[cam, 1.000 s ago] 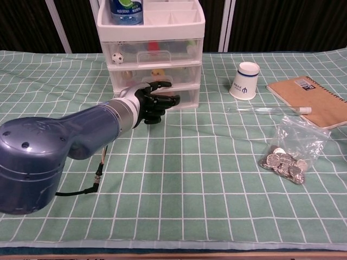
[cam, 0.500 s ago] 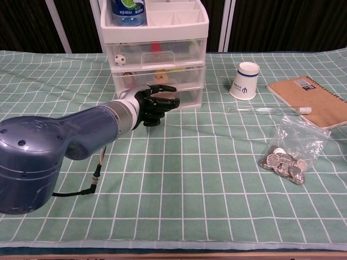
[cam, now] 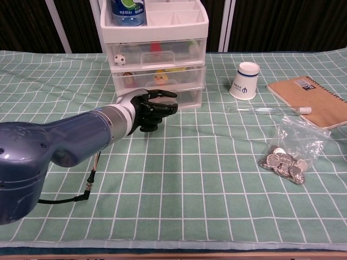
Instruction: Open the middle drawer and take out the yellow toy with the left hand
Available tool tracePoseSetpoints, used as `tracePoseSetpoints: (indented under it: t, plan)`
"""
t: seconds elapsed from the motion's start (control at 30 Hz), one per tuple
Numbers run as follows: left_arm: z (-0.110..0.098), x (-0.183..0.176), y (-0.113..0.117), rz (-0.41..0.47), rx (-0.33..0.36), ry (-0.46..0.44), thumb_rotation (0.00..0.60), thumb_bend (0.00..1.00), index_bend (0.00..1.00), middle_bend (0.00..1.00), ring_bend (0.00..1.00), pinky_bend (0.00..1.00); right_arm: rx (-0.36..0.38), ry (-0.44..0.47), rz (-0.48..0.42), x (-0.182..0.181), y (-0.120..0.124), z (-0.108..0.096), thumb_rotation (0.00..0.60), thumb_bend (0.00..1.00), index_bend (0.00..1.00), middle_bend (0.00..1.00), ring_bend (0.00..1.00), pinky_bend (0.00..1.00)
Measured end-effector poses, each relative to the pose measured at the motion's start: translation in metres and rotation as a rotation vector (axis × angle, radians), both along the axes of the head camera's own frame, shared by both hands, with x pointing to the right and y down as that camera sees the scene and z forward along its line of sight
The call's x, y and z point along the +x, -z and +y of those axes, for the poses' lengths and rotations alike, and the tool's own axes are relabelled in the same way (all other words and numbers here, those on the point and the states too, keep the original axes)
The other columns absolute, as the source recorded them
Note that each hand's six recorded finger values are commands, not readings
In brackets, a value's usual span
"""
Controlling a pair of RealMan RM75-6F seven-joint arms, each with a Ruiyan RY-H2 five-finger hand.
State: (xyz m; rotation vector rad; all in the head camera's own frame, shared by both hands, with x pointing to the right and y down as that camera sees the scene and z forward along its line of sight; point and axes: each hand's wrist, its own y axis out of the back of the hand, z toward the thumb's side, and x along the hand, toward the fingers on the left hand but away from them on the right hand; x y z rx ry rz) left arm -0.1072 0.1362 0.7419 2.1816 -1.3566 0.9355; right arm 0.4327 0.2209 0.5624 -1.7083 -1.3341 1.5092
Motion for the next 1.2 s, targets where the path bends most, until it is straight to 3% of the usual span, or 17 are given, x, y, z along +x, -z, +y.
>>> tracePoseSetpoints:
  t: [0.23,0.57,0.77,0.9,1.2]
  plan:
    - [0.008,-0.006,0.008,-0.066,0.079,-0.104,0.600,0.47,0.23,1.00,1.00,1.00,-0.001,-0.002,-0.001,0.000,0.000,0.000,0.600,0.06,0.00,0.00,0.00,0.22]
    - [-0.004,-0.014,0.034,-0.359,0.388,-0.365,0.600,0.47,0.23,1.00,1.00,1.00,-0.002,-0.003,-0.003,0.000,0.000,0.001,0.600,0.06,0.00,0.00,0.00,0.22]
    - [-0.017,-0.016,0.049,-0.536,0.529,-0.464,0.600,0.47,0.23,1.00,1.00,1.00,-0.004,-0.005,-0.006,0.000,0.000,0.001,0.600,0.06,0.00,0.00,0.00,0.22]
    - [-0.024,-0.018,0.056,-0.615,0.576,-0.489,0.600,0.47,0.23,1.00,1.00,1.00,-0.005,-0.006,-0.007,0.000,0.000,0.001,0.600,0.06,0.00,0.00,0.00,0.22]
    - [-0.033,-0.026,0.058,-0.662,0.572,-0.475,0.600,0.47,0.23,1.00,1.00,1.00,-0.008,-0.007,-0.007,0.000,0.000,0.001,0.600,0.07,0.00,0.00,0.00,0.22]
